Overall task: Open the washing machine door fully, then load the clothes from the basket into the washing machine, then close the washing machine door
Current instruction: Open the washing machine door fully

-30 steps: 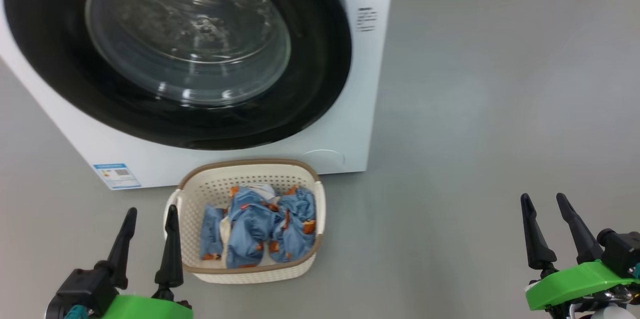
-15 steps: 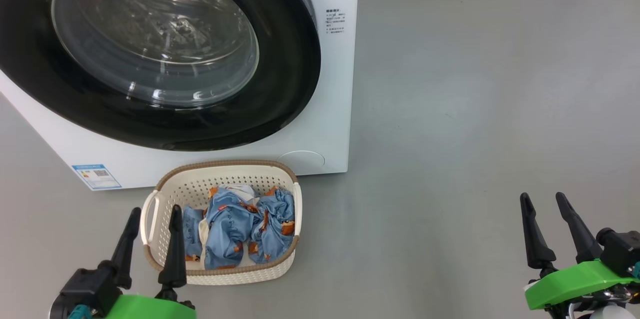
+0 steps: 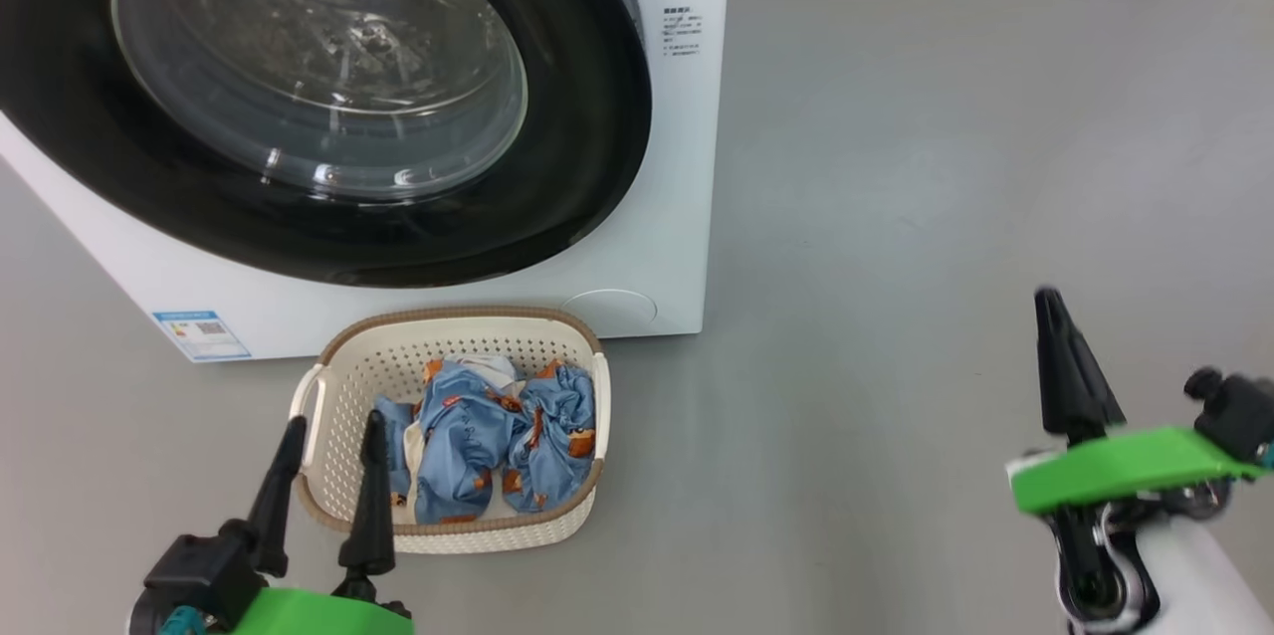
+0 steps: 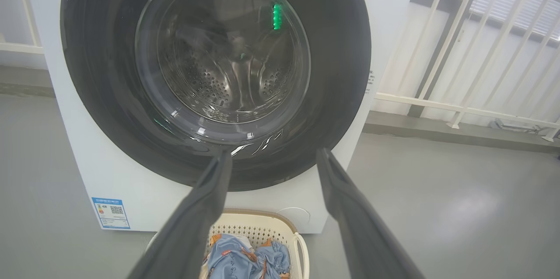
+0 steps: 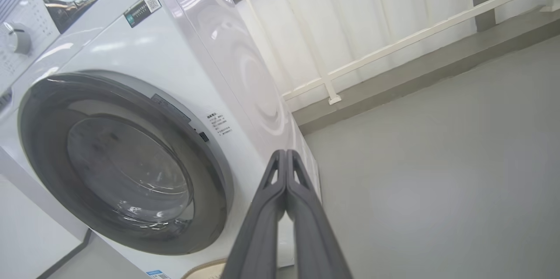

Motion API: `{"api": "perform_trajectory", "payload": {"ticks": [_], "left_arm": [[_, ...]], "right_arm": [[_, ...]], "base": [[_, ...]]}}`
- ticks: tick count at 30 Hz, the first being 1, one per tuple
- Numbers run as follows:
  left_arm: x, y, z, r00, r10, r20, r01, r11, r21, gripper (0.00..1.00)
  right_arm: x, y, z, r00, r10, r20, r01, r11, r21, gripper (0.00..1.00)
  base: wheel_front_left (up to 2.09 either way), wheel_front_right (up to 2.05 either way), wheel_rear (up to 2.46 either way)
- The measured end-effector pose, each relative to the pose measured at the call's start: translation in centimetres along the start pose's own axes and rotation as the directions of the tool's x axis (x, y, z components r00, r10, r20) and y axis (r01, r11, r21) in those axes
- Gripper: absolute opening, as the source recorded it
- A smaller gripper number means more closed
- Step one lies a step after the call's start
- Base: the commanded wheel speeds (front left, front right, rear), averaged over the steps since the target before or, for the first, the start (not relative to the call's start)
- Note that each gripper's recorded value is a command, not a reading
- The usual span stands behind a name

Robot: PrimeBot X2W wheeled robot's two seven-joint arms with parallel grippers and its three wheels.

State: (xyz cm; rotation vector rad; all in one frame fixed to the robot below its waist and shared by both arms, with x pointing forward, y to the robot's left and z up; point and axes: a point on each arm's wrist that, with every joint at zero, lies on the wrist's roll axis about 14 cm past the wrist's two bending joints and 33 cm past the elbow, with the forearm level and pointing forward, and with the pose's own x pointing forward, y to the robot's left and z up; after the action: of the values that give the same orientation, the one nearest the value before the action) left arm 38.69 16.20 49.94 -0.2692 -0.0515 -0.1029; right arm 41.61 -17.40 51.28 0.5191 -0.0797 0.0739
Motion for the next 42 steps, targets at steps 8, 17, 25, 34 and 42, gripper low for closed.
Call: {"api": "perform_trajectory", "payload": {"ticks": [8,17,25,34,42], "left_arm": [[-0.3,0.0,-1.0,1.0,0.018,-0.026,-0.019,0.999,-0.03,1.0],[0.6,0.8,-1.5,0.999,0.038,-0.036,-0.04,0.999,-0.037,1.0],[1.6,2.0,-2.2,0.996,0.072,-0.055,-0.075,0.995,-0.066,1.0],[2.3,2.8,-3.6,0.992,0.091,-0.089,-0.1,0.99,-0.095,1.0],[3.6,3.2,-4.6,0.99,0.094,-0.109,-0.106,0.989,-0.105,1.0]], "right_arm": [[4.4,2.9,2.3,0.996,0.037,0.083,-0.065,0.93,0.361,0.0],[10.1,2.7,3.2,0.997,0.042,0.064,-0.07,0.853,0.516,0.0],[14.7,6.6,2.9,0.97,0.239,-0.037,-0.162,0.755,0.635,0.0],[17.5,10.2,0.0,0.885,0.429,-0.182,-0.195,0.695,0.692,0.0],[20.5,12.7,-0.5,0.811,0.546,-0.21,-0.26,0.658,0.707,0.0]], "base": [[0.0,0.0,0.0],[0.0,0.0,0.0],[0.0,0.0,0.0],[0.0,0.0,0.0],[0.0,0.0,0.0]]}}
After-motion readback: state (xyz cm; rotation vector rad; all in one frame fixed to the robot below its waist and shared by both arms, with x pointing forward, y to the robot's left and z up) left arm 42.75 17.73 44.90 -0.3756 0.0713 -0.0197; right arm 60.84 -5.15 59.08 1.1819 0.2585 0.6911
